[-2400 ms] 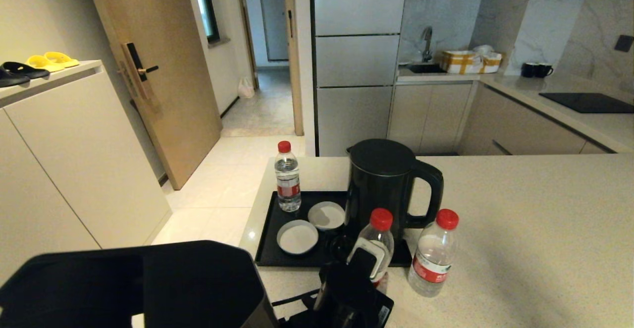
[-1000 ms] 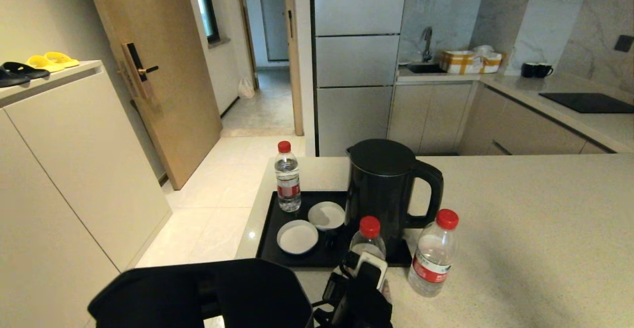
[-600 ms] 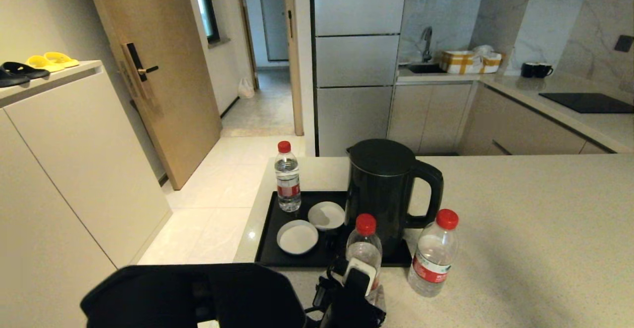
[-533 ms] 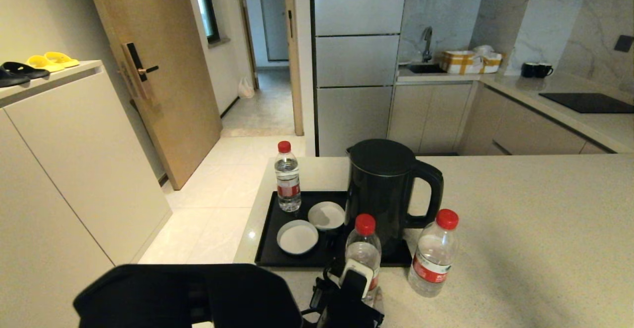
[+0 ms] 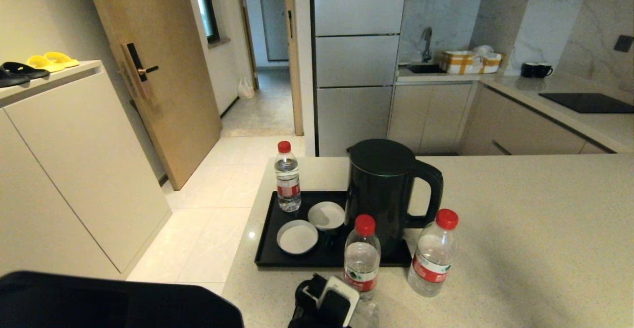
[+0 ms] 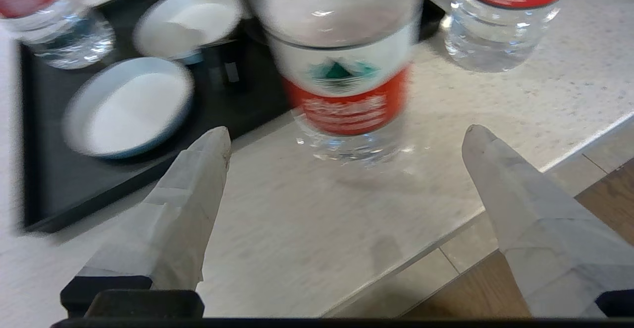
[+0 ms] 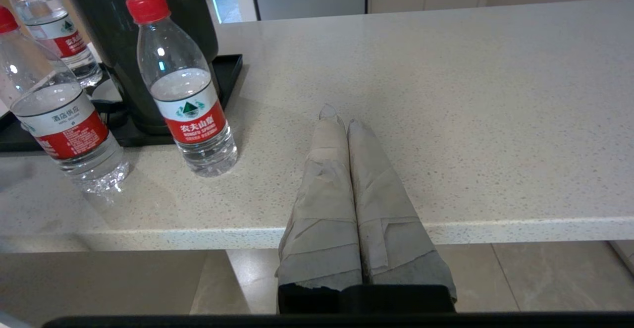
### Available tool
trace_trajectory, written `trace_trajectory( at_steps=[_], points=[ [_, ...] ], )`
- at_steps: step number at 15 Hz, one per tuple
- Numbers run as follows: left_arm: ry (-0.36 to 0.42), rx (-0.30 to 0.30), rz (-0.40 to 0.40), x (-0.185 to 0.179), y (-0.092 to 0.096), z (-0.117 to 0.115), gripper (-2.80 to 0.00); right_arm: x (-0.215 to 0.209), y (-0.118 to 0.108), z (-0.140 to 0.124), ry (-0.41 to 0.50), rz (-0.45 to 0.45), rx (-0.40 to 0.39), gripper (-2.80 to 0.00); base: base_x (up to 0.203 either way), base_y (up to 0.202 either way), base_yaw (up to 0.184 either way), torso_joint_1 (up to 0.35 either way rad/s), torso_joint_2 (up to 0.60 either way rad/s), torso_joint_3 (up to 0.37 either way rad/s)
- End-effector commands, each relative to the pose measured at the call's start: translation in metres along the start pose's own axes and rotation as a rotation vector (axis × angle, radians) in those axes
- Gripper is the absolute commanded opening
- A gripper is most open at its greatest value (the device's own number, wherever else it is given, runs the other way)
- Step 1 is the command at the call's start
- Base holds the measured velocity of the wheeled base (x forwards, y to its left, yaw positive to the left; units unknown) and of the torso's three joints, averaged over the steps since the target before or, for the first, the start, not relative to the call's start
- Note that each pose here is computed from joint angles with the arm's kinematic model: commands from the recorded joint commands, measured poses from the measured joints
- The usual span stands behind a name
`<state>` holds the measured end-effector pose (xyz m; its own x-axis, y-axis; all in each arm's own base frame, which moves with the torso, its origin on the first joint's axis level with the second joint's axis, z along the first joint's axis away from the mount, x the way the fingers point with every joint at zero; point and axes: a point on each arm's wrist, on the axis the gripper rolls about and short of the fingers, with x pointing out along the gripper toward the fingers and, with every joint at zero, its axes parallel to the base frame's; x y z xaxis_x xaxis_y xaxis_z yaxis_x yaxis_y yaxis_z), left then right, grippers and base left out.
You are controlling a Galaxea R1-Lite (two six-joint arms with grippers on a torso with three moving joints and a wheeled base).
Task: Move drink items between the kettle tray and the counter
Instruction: Return the bottled water to its original position
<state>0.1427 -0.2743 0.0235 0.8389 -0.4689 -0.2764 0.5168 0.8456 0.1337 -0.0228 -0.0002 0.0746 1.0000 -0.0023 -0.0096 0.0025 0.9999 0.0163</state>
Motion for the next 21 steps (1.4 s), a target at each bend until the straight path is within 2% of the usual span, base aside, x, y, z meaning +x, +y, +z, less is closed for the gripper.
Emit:
trace_trajectory(
  at_steps=[1,2,3,6,8,10,12,14,16,18,21],
  points=[
    [-0.023,-0.024,0.031,-0.018,0.021,0.013,0.00,0.000,0.000,0.000,0.001,0.001,0.000,-2.80,0.000,0.000,0.000,0.000,0.00,0.000],
    [-0.027,-0.040,0.076,-0.022,0.039,0.018,0.00,0.000,0.000,0.000,0.001,0.001,0.000,-2.80,0.000,0.000,0.000,0.000,0.00,0.000],
    [-0.037,-0.052,0.133,-0.024,0.059,0.025,-2.80,0.000,0.000,0.000,0.001,0.001,0.000,-2.80,0.000,0.000,0.000,0.000,0.00,0.000],
    [-0.086,-0.059,0.337,-0.028,0.132,0.050,-2.80,0.000,0.000,0.000,0.001,0.001,0.000,-2.80,0.000,0.000,0.000,0.000,0.00,0.000],
    [-0.135,-0.080,0.466,-0.044,0.174,0.076,-2.80,0.000,0.000,0.000,0.000,0.001,0.001,-2.80,0.000,0.000,0.000,0.000,0.00,0.000],
    [-0.155,-0.099,0.577,-0.072,0.206,0.103,-2.80,0.000,0.000,0.000,0.001,0.001,0.001,-2.80,0.000,0.000,0.000,0.000,0.00,0.000],
    [-0.140,-0.128,0.648,-0.118,0.226,0.129,-2.80,0.000,0.000,0.000,0.001,0.001,0.000,-2.80,0.000,0.000,0.000,0.000,0.00,0.000],
    [-0.077,-0.182,0.650,-0.174,0.228,0.140,-2.80,0.000,0.000,0.000,0.001,0.001,0.000,-2.80,0.000,0.000,0.000,0.000,0.00,0.000],
    [-0.030,-0.253,0.656,-0.229,0.220,0.137,-2.80,0.000,0.000,0.000,0.001,0.001,0.001,-2.80,0.000,0.000,0.000,0.000,0.00,0.000],
    [-0.031,-0.302,0.697,-0.274,0.210,0.126,-2.80,0.000,0.000,0.000,0.001,0.001,0.000,-2.80,0.000,0.000,0.000,0.000,0.00,0.000],
    [-0.018,-0.331,0.771,-0.328,0.186,0.100,-2.80,0.000,0.000,0.000,0.001,0.001,0.001,-2.80,0.000,0.000,0.000,0.000,0.00,0.000]
  ],
)
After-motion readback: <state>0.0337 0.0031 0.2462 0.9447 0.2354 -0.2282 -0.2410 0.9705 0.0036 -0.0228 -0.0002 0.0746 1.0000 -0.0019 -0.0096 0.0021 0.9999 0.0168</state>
